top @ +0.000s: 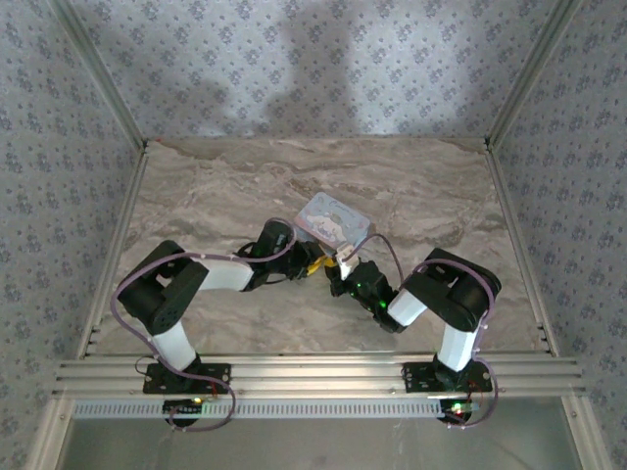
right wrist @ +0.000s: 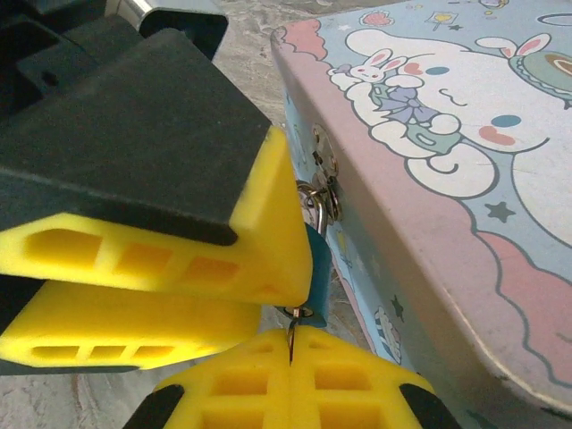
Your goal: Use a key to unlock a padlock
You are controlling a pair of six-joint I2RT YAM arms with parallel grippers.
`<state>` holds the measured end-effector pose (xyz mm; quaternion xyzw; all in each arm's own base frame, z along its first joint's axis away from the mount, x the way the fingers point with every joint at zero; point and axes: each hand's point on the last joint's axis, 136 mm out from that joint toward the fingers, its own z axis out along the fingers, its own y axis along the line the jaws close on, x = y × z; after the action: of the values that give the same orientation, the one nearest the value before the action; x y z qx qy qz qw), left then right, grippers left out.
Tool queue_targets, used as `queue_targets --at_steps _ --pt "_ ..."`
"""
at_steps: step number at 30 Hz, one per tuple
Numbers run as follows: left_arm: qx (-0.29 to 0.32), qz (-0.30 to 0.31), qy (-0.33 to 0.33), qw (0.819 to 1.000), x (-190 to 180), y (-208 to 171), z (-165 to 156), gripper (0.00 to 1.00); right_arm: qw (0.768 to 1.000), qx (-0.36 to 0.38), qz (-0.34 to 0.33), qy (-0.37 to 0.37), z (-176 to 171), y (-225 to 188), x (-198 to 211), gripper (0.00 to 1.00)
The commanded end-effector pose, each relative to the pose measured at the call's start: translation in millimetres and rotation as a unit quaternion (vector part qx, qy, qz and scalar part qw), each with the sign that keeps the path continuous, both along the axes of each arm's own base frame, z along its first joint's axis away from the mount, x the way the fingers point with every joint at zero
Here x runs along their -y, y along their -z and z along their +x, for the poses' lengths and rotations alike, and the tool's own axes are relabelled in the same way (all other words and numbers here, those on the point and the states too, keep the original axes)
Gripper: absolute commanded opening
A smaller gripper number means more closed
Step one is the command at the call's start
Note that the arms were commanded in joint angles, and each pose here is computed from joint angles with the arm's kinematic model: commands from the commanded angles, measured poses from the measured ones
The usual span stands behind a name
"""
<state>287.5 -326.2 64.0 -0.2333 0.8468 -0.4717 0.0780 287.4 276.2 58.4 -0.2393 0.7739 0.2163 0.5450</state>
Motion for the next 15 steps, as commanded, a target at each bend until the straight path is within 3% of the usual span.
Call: queue_targets --at_steps 1,7,15 --pt "0.001 0.008 0.006 1.0 -9 -7 -5 0.38 1.0 0.0 0.025 0.013 4 -7 3 0.0" --pt "0.02 0.024 -0.003 1.0 -27 -21 1 0.56 0.998 -0.026 0.056 0.011 4 -10 2 0.0" --pt "0.055 0.062 -0.025 0.996 -68 -42 21 0.66 0.99 -0.069 0.117 0.026 6 -18 8 0.0"
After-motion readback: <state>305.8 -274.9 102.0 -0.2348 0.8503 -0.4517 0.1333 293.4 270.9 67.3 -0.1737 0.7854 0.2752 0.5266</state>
